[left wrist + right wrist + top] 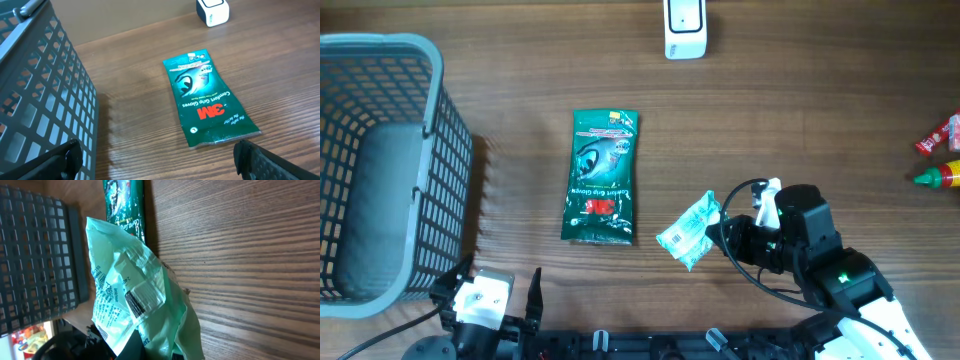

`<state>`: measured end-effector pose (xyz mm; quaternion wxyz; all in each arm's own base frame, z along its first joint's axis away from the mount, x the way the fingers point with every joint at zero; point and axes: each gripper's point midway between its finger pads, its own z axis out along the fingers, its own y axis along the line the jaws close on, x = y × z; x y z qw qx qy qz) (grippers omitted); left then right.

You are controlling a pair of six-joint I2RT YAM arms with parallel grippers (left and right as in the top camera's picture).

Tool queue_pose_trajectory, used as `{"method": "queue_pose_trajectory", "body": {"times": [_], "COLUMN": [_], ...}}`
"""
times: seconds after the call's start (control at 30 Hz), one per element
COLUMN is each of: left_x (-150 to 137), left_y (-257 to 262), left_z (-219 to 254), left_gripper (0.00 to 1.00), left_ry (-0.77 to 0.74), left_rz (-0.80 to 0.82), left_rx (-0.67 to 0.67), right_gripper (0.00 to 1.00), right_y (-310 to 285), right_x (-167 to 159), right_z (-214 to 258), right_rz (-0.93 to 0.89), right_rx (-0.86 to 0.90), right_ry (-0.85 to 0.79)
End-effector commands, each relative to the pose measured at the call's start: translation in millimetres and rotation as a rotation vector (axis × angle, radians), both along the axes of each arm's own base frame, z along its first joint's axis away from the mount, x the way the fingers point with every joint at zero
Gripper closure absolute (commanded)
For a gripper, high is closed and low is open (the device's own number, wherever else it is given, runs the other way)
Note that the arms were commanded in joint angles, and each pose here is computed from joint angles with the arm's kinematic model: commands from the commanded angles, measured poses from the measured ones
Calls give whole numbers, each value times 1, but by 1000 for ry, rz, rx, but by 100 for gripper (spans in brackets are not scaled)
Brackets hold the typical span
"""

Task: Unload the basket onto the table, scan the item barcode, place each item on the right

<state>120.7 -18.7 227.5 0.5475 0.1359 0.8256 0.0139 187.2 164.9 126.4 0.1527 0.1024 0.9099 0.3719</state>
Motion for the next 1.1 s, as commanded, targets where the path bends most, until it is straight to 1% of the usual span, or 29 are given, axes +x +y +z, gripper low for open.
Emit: {"method": "queue_pose_trajectory", "body": {"times": [0.0, 0.03, 0.1, 0.13, 0.2, 0.27, 0.37, 0.5, 0.63, 0.73, 0.8, 0.87, 0.93, 0.97, 1.07], "left_x": [-1, -1, -1, -1, -1, -1, -1, -1, -1, -1, -1, -1, -1, -1, -1], "left_y": [-1, -1, -1, -1, -1, -1, -1, -1, -1, -1, -1, -1, -1, -1, -1], "left_z": [2, 2, 2, 2, 2, 2, 2, 2, 2, 2, 2, 2, 2, 2, 2], "left_gripper": [0, 0, 0, 0, 0, 0, 0, 0, 0, 0, 0, 0, 0, 0, 0], "left_ry": [-13, -13, -13, -13, -13, -13, -13, -13, -13, -13, -13, -13, -13, -13, -13], "left_rz": [-11, -11, -11, -11, -11, -11, -11, -11, -11, -11, -11, -11, -11, -11, -11], "left_rx": [2, 2, 2, 2, 2, 2, 2, 2, 2, 2, 2, 2, 2, 2, 2], "right_gripper": [96, 96, 96, 96, 96, 95, 95, 96, 95, 95, 95, 95, 96, 96, 96], "right_y": [5, 5, 6, 4, -10, -20, -29, -32, -43, -36, -28, -28, -23, -17, 0], "right_x": [3, 3, 9, 14, 40, 59, 88, 120, 158, 189, 210, 234, 259, 277, 321], "right_z": [14, 14, 19, 20, 26, 36, 61, 87, 96, 95, 98, 101, 82, 68, 58], "right_rz": [48, 52, 107, 106, 19, -29, -32, -11, -34, -47, -19, -71, -43, -25, -30], "right_rx": [18, 17, -15, -39, -129, -199, -321, -465, -690, -762, -863, -990, -1072, -1080, -1076], "right_ry": [-70, -77, -172, -210, -323, -435, -661, -899, -1056, -1154, -1292, -1420, -1418, -1397, -1401]}}
